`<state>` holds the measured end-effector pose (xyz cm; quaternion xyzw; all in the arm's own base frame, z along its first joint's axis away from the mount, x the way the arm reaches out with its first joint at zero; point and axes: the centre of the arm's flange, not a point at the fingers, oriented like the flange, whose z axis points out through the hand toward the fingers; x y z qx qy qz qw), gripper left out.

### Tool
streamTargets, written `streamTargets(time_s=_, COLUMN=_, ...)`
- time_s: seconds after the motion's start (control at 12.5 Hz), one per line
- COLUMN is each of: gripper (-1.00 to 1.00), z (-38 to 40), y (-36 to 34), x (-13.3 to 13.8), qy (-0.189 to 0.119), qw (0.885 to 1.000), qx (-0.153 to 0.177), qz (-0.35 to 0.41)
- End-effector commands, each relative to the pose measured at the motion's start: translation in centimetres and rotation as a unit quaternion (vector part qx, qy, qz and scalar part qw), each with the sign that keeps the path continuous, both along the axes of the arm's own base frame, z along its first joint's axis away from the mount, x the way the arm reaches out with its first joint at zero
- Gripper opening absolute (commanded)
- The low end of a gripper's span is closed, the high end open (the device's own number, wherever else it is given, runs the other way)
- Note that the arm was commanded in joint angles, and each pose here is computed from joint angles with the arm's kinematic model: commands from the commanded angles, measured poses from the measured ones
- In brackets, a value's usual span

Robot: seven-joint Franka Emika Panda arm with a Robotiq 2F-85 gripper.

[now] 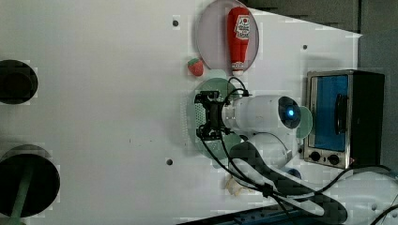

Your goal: Drag strainer right to left.

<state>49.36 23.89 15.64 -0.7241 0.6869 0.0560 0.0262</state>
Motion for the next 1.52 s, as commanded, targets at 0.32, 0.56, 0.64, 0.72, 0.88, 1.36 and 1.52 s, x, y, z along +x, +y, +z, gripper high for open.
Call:
streamTargets(time_s=0.32, gripper=1.00, z=0.4, y=7.2, x=0.6, qy=-0.003, qw=0.999, qx=0.022, qz=-0.049)
streamTargets(time_s=0.56, gripper=1.00, z=0.0, y=9.4, x=0.7, qy=-0.002, qw=0.999, qx=0.027, qz=-0.046)
streamTargets(time_s=0.64, gripper=1.00, z=-0.1, y=10.1, x=0.7, qy=-0.001, qw=0.999, qx=0.029, qz=-0.045)
streamTargets(time_s=0.72, gripper=1.00, z=-0.1, y=10.8, x=0.6, qy=-0.001, qw=0.999, qx=0.030, qz=-0.046)
streamTargets(time_s=0.88, gripper=1.00, z=-0.1, y=12.3, x=0.4, qy=-0.002, qw=0.998, qx=0.034, qz=-0.047)
streamTargets(time_s=1.36, gripper=1.00, z=-0.1, y=16.2, x=0.0, qy=-0.003, qw=0.997, qx=0.045, qz=-0.068)
streamTargets(time_s=1.52, gripper=1.00, z=-0.3, y=17.3, x=-0.1, qy=-0.004, qw=0.997, qx=0.048, qz=-0.062)
